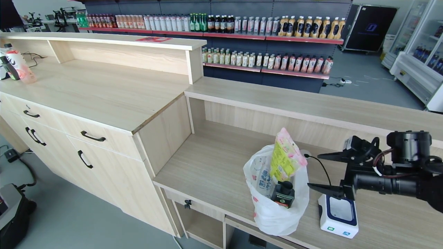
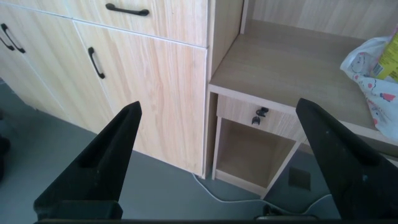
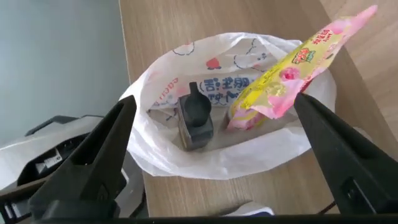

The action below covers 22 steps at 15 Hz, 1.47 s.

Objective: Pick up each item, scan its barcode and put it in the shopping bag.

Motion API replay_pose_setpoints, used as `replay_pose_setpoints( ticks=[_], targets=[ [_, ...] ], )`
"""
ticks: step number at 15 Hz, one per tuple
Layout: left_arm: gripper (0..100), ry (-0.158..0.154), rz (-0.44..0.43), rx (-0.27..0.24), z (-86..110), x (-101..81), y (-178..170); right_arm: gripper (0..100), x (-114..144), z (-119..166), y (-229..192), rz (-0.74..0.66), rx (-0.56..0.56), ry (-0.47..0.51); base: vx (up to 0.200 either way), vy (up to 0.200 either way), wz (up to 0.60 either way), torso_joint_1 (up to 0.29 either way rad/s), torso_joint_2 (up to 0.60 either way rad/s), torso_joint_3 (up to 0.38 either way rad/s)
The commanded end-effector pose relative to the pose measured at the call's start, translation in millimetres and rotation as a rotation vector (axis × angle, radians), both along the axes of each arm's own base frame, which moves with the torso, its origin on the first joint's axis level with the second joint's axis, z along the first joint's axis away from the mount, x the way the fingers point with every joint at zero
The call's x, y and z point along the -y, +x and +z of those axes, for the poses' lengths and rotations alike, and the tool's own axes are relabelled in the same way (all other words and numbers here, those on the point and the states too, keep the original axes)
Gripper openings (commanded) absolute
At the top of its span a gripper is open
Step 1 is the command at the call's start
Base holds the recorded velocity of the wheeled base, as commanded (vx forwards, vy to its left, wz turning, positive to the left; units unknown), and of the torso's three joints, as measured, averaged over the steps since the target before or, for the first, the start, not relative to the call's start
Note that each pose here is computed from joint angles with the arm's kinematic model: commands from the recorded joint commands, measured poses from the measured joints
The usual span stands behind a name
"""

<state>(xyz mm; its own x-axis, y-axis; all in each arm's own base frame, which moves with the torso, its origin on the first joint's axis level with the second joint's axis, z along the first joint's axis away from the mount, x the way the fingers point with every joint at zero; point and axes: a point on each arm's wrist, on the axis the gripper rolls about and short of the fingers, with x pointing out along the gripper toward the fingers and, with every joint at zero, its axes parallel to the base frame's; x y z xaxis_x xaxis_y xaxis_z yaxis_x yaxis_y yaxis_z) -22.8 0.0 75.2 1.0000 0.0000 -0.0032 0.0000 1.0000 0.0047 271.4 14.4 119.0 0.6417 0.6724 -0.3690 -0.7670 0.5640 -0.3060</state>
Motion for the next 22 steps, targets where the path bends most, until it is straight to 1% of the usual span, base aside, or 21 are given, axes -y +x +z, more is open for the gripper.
replay_pose_setpoints(
  ticks=[1,2,3,5,6,8,10,12,13,14,15,16,17,18,19,20,21,22],
  targets=[
    [100,0.0,0.0,0.0,0.0,0.0,0.0,100,20.4,37.4,-52.4,-0.106,0.12,0.019,0.0,0.0,0.0,0.0,0.0,0.0],
    [100,0.0,0.0,0.0,0.0,0.0,0.0,100,20.9,48.9,-60.7,-0.123,0.154,0.039,0.0,0.0,0.0,0.0,0.0,0.0],
    [100,0.0,0.0,0.0,0.0,0.0,0.0,100,23.4,56.9,-67.1,-0.157,0.188,0.036,0.0,0.0,0.0,0.0,0.0,0.0],
    [100,0.0,0.0,0.0,0.0,0.0,0.0,100,28.5,70.3,-79.7,-0.262,0.253,0.009,0.0,0.0,-0.6,0.002,0.0,0.005],
    [100,0.0,0.0,0.0,0.0,0.0,0.0,100,28.7,82.1,-89.9,-0.323,0.288,0.036,0.0,0.0,-0.6,0.002,0.0,0.007],
    [100,0.0,0.0,0.0,0.0,0.0,0.0,100,28.7,93.4,-101.0,-0.434,0.313,0.072,0.0,0.0,-0.6,0.002,0.0,0.005],
    [100,0.0,0.0,0.0,0.0,0.0,0.0,100,28.2,92.1,-108.2,-0.508,0.305,0.08,0.0,0.0,-0.6,0.005,0.0,0.002],
    [100,0.0,0.0,0.0,0.0,0.0,0.0,100,20.0,92.0,-116.2,-0.571,0.302,0.097,0.0,0.0,-0.6,-0.002,0.0,0.005],
    [100,0.0,0.0,0.0,0.0,0.0,0.0,100,14.1,90.3,-126.2,-0.666,0.298,0.137,0.0,0.0,-0.6,0.002,0.0,0.007],
    [100,0.0,0.0,0.0,0.0,0.0,0.0,100,10.4,86.6,-135.1,-0.72,0.275,0.201,0.0,0.0,-0.6,0.002,0.0,0.007],
    [100,0.0,0.0,0.0,0.0,0.0,0.0,100,10.9,78.1,-148.1,-0.756,0.238,0.266,0.0,0.0,0.0,0.0,0.0,0.0],
    [100,0.0,0.0,0.0,0.0,0.0,0.0,100,12.0,71.6,-160.8,-0.782,0.237,0.294,0.0,0.0,0.0,0.0,0.0,0.0],
    [100,0.0,0.0,0.0,0.0,0.0,0.0,100,13.7,62.1,-174.7,-0.838,0.248,0.292,0.0,0.0,0.0,0.0,0.0,0.0],
    [100,0.0,0.0,0.0,0.0,0.0,0.0,100,14.9,46.1,-190.7,-0.884,0.247,0.282,0.0,0.0,0.0,0.0,0.0,0.0],
    [100,0.0,0.0,0.0,0.0,0.0,0.0,100,15.3,32.3,-202.1,-0.896,0.239,0.277,0.0,0.0,0.0,0.0,0.0,0.0],
    [100,0.0,0.0,0.0,0.0,0.0,0.0,100,15.6,14.6,-217.2,-0.907,0.226,0.303,0.0,0.0,0.0,0.0,0.0,0.0],
    [100,0.0,0.0,0.0,0.0,0.0,0.0,100,15.8,9.8,-228.6,-0.917,0.227,0.357,0.0,0.0,0.0,0.0,0.0,0.0],
    [100,0.0,0.0,0.0,0.0,0.0,0.0,100,16.2,0.6,-238.1,-0.945,0.178,0.36,0.0,0.0,0.0,0.0,0.0,0.0]
  ],
)
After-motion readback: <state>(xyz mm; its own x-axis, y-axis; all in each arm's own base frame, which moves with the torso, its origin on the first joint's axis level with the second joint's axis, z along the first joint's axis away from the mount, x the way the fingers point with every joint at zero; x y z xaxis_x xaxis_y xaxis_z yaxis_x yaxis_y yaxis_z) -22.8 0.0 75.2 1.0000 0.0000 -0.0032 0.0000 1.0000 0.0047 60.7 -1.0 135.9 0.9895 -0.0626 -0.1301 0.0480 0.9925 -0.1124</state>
